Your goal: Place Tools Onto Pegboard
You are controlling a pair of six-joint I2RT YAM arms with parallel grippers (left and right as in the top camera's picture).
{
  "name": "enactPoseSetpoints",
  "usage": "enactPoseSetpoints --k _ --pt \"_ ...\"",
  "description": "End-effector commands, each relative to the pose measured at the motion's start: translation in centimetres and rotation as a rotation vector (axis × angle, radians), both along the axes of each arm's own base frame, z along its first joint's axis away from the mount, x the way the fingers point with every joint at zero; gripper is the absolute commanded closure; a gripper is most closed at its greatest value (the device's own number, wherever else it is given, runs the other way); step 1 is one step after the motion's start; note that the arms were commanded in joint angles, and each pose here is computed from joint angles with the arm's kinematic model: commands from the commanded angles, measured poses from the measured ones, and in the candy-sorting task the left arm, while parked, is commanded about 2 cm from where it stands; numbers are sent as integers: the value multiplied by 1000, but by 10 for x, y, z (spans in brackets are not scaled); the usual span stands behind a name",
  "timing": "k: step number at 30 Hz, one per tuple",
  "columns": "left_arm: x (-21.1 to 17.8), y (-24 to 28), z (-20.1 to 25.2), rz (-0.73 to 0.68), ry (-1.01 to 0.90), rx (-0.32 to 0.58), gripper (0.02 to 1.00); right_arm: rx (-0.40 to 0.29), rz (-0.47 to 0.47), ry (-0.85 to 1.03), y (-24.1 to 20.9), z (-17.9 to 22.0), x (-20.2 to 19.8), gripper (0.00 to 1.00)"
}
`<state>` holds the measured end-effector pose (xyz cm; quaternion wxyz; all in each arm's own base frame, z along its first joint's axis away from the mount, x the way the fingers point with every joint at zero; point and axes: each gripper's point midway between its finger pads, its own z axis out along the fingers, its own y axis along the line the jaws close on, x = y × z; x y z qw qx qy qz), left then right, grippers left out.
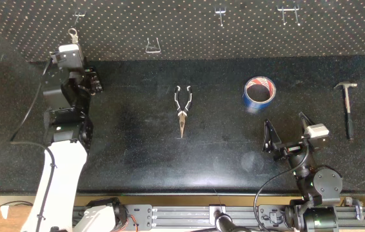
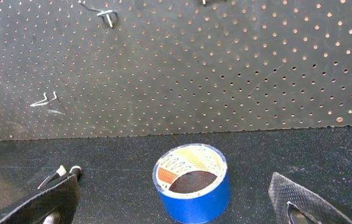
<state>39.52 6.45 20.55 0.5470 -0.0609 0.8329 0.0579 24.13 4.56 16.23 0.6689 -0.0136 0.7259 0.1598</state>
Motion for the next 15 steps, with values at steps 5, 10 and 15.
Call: enactPoseSetpoints --k 5,10,15 --pt "8 6 25 13 -75 27 993 11 7 0 2 -1 -1 5" --pt "7 12 26 27 -76 29 991 11 7 0 2 -1 -1 5" --pt "11 11 25 20 -81 27 991 11 7 0 2 -1 -1 5"
